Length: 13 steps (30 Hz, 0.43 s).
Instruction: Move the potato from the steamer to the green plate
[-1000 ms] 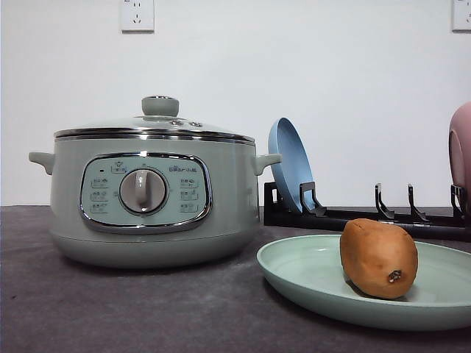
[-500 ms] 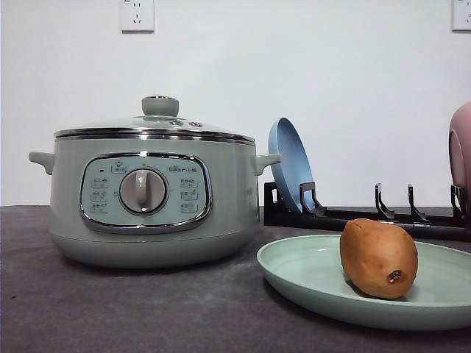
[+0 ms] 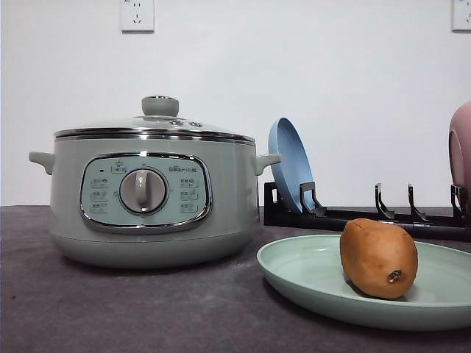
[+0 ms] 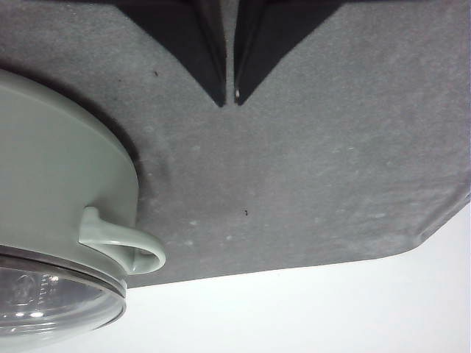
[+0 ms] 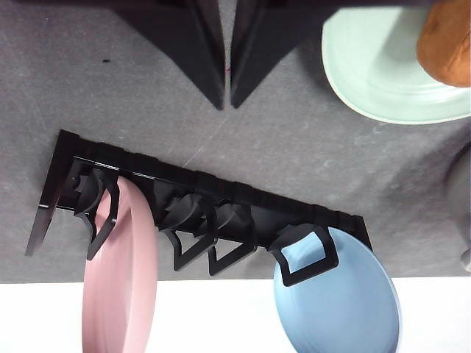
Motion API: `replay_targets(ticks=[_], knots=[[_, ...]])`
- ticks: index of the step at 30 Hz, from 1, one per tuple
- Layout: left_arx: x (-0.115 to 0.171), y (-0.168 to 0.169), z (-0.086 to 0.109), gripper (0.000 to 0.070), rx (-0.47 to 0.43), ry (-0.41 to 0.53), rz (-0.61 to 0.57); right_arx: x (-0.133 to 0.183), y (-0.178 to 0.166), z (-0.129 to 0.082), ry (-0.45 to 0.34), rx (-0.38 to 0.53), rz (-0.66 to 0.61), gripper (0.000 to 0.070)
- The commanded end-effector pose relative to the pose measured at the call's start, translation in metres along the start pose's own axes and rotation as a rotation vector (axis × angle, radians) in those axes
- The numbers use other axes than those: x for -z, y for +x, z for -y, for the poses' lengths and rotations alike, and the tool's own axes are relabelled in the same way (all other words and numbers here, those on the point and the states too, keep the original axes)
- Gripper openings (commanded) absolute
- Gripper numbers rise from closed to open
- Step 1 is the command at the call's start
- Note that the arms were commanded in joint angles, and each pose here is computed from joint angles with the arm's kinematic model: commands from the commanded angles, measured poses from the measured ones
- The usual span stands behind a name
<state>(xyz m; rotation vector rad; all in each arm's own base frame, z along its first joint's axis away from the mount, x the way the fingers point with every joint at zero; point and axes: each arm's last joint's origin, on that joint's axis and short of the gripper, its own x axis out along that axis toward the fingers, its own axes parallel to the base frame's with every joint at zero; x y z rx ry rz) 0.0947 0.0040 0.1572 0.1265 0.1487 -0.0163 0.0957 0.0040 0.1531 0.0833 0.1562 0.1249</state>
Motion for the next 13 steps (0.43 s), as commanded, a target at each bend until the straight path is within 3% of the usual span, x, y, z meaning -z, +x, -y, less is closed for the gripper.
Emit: replay_targets(ticks=[1,13], knots=[[0.0074,0.0019,0.0006,0.0016,-0.001,-0.004,-0.027,0.0006,0.0003,0.0002,-0.004,0.001,0.005,0.0],[0.0074,0.0019,0.0006,0.0016,-0.001,-0.004,-0.027,0.0006,0.0003,0.0002,-0.004,0.0,0.005,0.0]])
